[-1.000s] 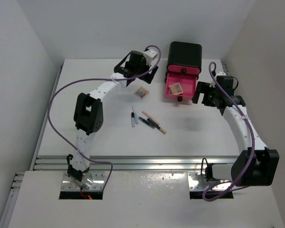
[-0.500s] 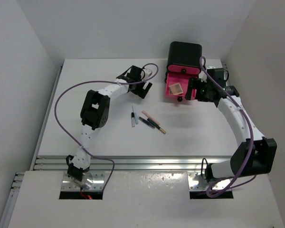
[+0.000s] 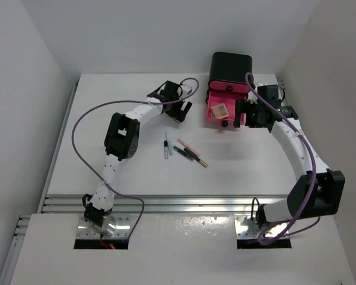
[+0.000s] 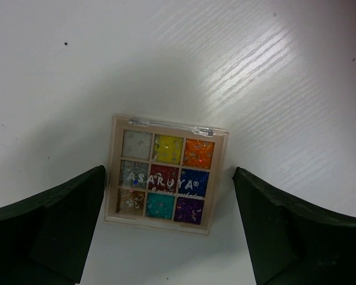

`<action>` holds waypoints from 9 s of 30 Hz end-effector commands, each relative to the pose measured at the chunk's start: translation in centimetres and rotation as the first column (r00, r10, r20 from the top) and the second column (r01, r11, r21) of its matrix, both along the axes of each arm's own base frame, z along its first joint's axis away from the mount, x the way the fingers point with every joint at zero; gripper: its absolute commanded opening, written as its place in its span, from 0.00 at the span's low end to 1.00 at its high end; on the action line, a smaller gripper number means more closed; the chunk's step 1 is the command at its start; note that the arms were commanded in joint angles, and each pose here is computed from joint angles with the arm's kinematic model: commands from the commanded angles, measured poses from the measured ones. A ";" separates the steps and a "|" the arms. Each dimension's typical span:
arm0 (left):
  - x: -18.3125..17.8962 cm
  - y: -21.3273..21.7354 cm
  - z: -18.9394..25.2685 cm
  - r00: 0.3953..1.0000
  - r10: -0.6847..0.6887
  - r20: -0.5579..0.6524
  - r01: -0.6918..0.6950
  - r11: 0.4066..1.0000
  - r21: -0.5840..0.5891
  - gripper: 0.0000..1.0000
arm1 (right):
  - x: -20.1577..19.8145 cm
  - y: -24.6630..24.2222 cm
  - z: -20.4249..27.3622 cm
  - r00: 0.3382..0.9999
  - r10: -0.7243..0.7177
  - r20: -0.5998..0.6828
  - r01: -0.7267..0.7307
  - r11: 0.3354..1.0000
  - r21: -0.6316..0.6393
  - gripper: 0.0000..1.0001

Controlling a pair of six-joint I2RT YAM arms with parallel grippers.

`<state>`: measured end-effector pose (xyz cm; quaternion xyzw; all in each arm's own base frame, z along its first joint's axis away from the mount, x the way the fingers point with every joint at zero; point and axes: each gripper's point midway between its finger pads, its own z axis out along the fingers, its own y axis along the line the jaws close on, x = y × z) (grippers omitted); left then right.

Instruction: Organize the makeup

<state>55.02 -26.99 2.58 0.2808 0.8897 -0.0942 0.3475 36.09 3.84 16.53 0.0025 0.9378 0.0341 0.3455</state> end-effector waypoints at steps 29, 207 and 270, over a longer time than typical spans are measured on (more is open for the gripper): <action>-4.4 -13.4 21.3 0.630 -0.579 0.518 0.592 0.789 0.162 0.20 | 0.7 -4.7 1.5 0.986 -0.106 0.128 0.106 0.994 0.012 1.00; -2.7 15.4 12.3 0.945 0.291 0.151 -0.252 0.939 -0.234 0.87 | 23.8 0.5 -10.3 0.855 -0.351 0.382 0.364 0.931 0.040 0.59; -2.5 15.5 11.3 0.948 0.292 0.125 -0.257 0.936 -0.242 0.87 | 17.2 2.7 -14.0 0.950 -0.203 0.236 0.209 0.978 -0.003 0.00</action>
